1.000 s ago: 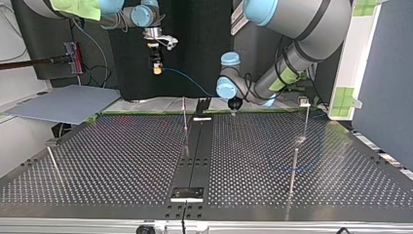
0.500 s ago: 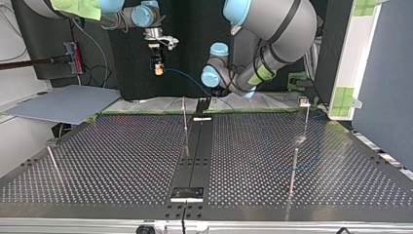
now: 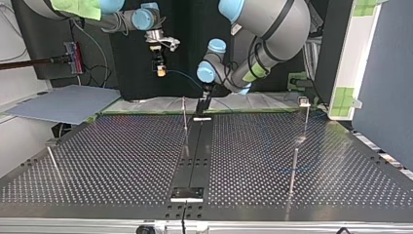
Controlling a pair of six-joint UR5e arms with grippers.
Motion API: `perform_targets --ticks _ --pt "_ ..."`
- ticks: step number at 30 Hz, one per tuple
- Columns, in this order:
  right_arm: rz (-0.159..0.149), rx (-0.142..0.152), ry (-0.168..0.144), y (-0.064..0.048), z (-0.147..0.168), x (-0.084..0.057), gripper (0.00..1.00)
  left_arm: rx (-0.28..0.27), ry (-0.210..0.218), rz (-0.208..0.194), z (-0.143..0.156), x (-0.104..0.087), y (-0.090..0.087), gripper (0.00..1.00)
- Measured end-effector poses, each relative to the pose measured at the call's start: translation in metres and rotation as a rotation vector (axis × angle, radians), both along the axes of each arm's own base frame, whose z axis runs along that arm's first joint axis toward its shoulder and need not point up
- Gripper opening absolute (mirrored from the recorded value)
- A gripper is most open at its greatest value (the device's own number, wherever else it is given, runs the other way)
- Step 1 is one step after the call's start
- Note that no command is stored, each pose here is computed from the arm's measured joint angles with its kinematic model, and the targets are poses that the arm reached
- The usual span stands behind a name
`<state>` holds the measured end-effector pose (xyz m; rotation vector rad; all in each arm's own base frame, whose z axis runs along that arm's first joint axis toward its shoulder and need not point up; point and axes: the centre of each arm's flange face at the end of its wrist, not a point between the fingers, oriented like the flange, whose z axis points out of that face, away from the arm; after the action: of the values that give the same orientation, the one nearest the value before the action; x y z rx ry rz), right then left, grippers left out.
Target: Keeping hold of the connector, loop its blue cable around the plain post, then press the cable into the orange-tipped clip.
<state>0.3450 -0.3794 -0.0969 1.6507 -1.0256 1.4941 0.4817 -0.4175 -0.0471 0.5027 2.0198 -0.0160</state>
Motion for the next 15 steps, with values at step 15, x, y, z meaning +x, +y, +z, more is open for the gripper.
perform_targets --ticks 15 --pt "0.016 0.054 0.098 -0.001 -0.006 0.002 0.0 -0.169 0.072 -0.037 -0.001 -0.011 -0.017 1.0"
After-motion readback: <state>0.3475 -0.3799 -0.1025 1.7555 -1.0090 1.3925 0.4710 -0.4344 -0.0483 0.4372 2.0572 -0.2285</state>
